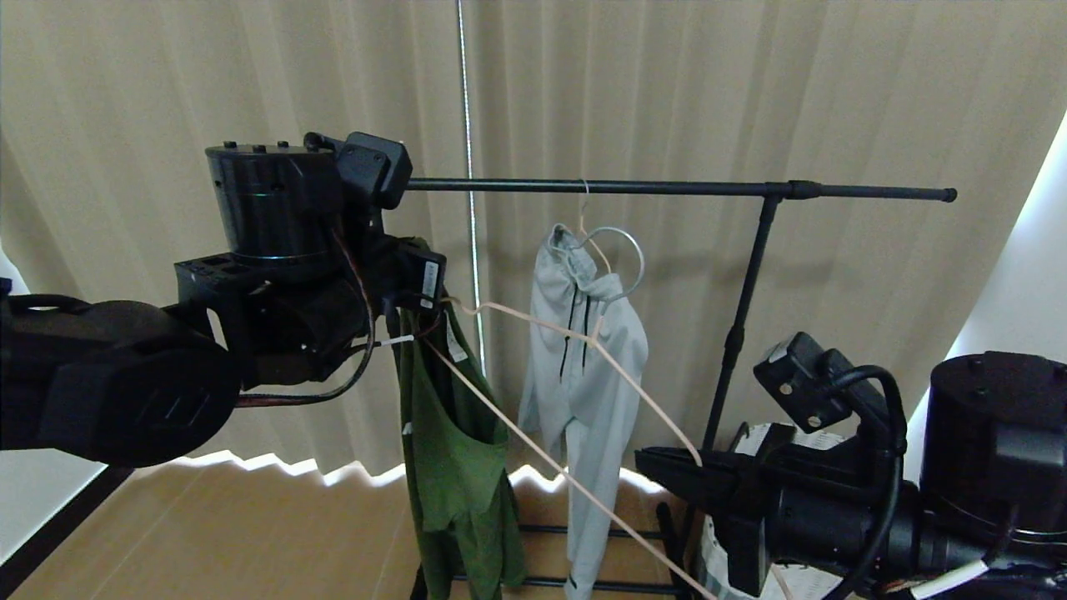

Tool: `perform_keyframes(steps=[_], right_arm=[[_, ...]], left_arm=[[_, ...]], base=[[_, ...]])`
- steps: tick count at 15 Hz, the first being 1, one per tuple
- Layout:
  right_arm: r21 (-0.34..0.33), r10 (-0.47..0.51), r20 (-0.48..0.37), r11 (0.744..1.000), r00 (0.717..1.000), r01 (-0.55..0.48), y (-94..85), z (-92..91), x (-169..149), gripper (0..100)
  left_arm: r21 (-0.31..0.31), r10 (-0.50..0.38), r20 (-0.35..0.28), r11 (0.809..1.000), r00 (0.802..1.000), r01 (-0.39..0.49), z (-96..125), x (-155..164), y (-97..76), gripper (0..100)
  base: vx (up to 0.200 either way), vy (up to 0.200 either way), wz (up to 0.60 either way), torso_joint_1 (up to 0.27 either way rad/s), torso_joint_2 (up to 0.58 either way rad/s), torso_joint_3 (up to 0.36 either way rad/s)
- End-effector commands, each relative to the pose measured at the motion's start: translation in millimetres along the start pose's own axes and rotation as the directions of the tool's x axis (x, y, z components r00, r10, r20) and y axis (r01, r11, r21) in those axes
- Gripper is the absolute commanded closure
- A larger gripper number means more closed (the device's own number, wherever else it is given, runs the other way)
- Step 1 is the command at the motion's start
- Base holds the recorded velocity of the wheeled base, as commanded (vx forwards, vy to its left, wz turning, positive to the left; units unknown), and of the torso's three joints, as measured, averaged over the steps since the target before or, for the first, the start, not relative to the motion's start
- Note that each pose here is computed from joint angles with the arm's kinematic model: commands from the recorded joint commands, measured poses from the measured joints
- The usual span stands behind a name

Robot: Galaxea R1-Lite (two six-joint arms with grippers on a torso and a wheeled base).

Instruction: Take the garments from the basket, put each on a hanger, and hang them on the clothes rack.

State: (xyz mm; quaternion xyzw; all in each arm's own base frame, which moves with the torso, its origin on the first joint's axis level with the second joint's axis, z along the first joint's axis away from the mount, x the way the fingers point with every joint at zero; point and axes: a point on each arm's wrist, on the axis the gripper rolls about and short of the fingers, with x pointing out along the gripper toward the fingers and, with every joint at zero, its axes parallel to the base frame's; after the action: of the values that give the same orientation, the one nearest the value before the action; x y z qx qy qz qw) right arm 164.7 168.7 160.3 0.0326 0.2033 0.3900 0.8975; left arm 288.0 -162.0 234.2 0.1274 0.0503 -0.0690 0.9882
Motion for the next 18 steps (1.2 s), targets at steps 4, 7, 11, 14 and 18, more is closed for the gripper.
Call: perform_keyframes(steps=[4,7,11,14,18], right_arm=[[0.074,-0.067,0.004,0.995,0.998,0.067,-13.3,9.7,23,100],[0.086,-0.100,0.028,0.992,0.995,0.097,-14.4,17.4,32,100],[0.085,-0.097,0.024,0.992,0.995,0.095,-13.9,16.9,33,100],[0.084,-0.094,0.027,0.992,0.995,0.091,-13.1,18.6,38,100],[0.081,-0.084,0.039,0.993,0.996,0.081,-10.6,23.8,44,100]], left_arm=[[0.002,-0.026,0.015,1.000,1.000,0.026,3,-27,1.6,100],[0.004,-0.048,0.020,0.999,0.999,0.048,4,-34,-2.3,100],[0.006,-0.113,0.038,0.994,0.993,0.113,7,-41,-18.4,100],[0.012,-0.257,0.084,0.966,0.963,0.257,17,-51,-49.0,100],[-0.008,-0.328,0.127,0.943,0.936,0.332,29,-51,-71.6,100]], base=[[0.000,0.000,0.00,0.000,0.00,0.000],[0.000,0.000,0.00,0.000,0.00,0.000],[0.000,0.000,0.00,0.000,0.00,0.000],[0.000,0.000,0.00,0.000,0.00,0.000],[0.000,0.000,0.00,0.000,0.00,0.000]])
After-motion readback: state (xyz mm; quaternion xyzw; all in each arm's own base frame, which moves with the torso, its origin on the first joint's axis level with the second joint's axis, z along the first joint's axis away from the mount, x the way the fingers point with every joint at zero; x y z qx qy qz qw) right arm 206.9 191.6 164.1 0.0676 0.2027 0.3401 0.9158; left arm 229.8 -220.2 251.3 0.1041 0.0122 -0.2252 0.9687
